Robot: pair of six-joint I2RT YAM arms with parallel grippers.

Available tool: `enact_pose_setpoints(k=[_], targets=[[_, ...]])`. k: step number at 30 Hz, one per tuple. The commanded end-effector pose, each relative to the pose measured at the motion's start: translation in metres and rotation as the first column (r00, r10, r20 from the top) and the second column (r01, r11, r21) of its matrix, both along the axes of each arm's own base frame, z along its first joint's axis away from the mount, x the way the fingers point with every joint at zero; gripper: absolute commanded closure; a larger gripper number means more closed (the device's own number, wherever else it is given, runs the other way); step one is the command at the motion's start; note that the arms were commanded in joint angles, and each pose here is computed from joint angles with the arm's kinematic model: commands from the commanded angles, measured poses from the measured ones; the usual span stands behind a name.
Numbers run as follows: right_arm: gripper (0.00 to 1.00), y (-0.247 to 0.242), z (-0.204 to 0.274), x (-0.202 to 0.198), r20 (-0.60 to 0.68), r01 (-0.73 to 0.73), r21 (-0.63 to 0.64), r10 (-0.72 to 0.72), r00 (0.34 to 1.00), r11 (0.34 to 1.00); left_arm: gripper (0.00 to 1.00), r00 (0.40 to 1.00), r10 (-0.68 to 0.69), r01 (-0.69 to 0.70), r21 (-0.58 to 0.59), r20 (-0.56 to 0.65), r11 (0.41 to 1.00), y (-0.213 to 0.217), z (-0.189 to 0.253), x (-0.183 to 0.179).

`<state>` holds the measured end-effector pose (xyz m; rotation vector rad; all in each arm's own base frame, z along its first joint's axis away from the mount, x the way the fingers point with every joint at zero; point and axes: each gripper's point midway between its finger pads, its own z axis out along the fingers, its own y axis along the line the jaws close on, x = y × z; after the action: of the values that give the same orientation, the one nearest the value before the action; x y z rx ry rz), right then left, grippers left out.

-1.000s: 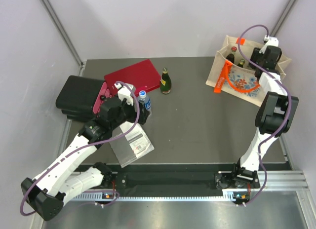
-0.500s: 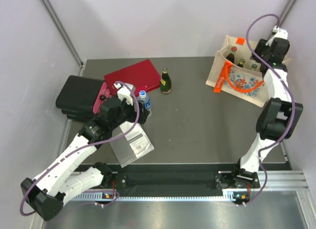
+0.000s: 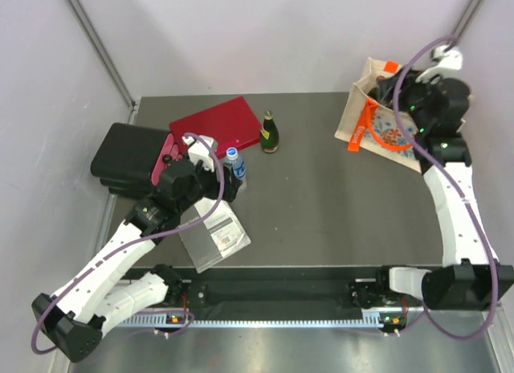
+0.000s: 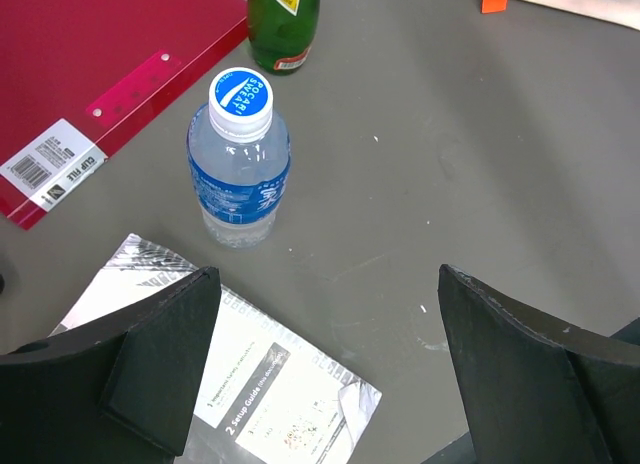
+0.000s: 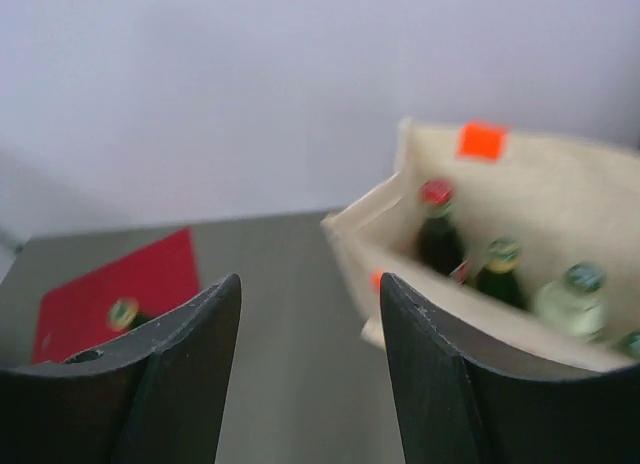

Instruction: Place the beverage into the canvas bag

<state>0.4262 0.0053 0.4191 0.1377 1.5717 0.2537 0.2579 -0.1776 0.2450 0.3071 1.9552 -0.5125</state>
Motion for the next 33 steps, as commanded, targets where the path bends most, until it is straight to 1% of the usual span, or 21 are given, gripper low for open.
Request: enact_pose_setpoints(k=[1, 2, 3, 4, 6, 9, 10, 12, 13, 15, 17, 18, 19, 21, 22, 28, 33], targets=[[0.42, 0.07, -0.045, -0.029, -0.071, -0.159, 0.028, 0.161, 0.984, 0.987, 0.07, 0.999, 0.013, -0.012, -0.02, 0.052, 1.0, 0.001, 0.015, 0.003], [0.42, 0.079, -0.063, -0.038, -0.086, -0.18, 0.022, 0.182, 0.98, 0.983, 0.07, 0.999, 0.017, -0.017, -0.018, 0.052, 1.0, 0.002, 0.015, 0.004], [0.42, 0.099, -0.057, -0.041, -0.024, -0.222, 0.007, 0.222, 0.975, 0.975, 0.07, 0.998, 0.03, -0.029, -0.014, 0.054, 0.999, 0.004, 0.015, 0.005], [0.42, 0.106, -0.077, -0.045, -0.026, -0.239, -0.004, 0.239, 0.971, 0.971, 0.07, 0.998, 0.036, -0.035, -0.013, 0.059, 0.999, 0.005, 0.016, 0.005], [0.41, 0.129, -0.076, -0.048, 0.02, -0.292, -0.009, 0.292, 0.956, 0.956, 0.07, 0.997, 0.046, -0.045, -0.016, 0.068, 0.999, 0.006, 0.018, 0.007], [0.4, 0.161, -0.087, -0.041, -0.031, -0.355, -0.015, 0.354, 0.935, 0.935, 0.07, 0.995, 0.066, -0.066, -0.012, 0.079, 0.998, 0.011, 0.018, 0.007], [0.39, 0.172, -0.092, -0.031, -0.053, -0.369, -0.03, 0.367, 0.929, 0.929, 0.07, 0.993, 0.084, -0.083, -0.009, 0.083, 0.996, 0.014, 0.019, 0.008], [0.38, 0.198, -0.099, -0.026, -0.081, -0.413, -0.04, 0.409, 0.909, 0.91, 0.07, 0.992, 0.093, -0.093, -0.006, 0.082, 0.996, 0.016, 0.019, 0.009], [0.37, 0.209, -0.103, -0.016, -0.098, -0.425, -0.048, 0.419, 0.903, 0.904, 0.07, 0.993, 0.096, -0.096, -0.002, 0.074, 0.995, 0.017, 0.018, 0.008], [0.36, 0.233, -0.106, -0.012, -0.108, -0.456, -0.054, 0.449, 0.887, 0.888, 0.07, 0.993, 0.096, -0.095, -0.015, 0.067, 0.995, 0.016, 0.021, 0.006], [0.36, 0.251, -0.113, 0.003, -0.117, -0.46, -0.081, 0.45, 0.885, 0.884, 0.07, 0.996, 0.083, -0.084, 0.002, 0.033, 0.996, 0.015, 0.016, 0.002], [0.36, 0.263, -0.113, 0.007, -0.098, -0.462, -0.112, 0.452, 0.886, 0.88, 0.07, 0.996, 0.084, -0.084, 0.011, 0.024, 0.996, 0.016, 0.015, 0.002], [0.35, 0.271, -0.122, 0.019, -0.109, -0.454, -0.131, 0.442, 0.89, 0.881, 0.07, 0.996, 0.085, -0.086, 0.029, 0.009, 0.996, 0.018, 0.009, 0.0], [0.34, 0.286, -0.127, 0.028, -0.112, -0.45, -0.17, 0.437, 0.893, 0.877, 0.07, 0.994, 0.109, -0.109, 0.065, 0.014, 0.992, 0.026, 0.0, 0.0], [0.34, 0.296, -0.131, 0.038, -0.117, -0.45, -0.181, 0.435, 0.893, 0.874, 0.07, 0.993, 0.115, -0.115, 0.072, 0.014, 0.991, 0.028, -0.003, -0.001], [0.32, 0.325, -0.149, 0.07, -0.131, -0.413, -0.259, 0.392, 0.911, 0.873, 0.06, 0.995, 0.086, -0.087, 0.034, 0.042, 0.996, 0.026, -0.003, -0.007], [0.33, 0.336, -0.168, 0.08, -0.146, -0.391, -0.282, 0.363, 0.92, 0.876, 0.07, 0.998, 0.06, -0.061, 0.041, 0.023, 0.997, 0.021, -0.006, -0.008]])
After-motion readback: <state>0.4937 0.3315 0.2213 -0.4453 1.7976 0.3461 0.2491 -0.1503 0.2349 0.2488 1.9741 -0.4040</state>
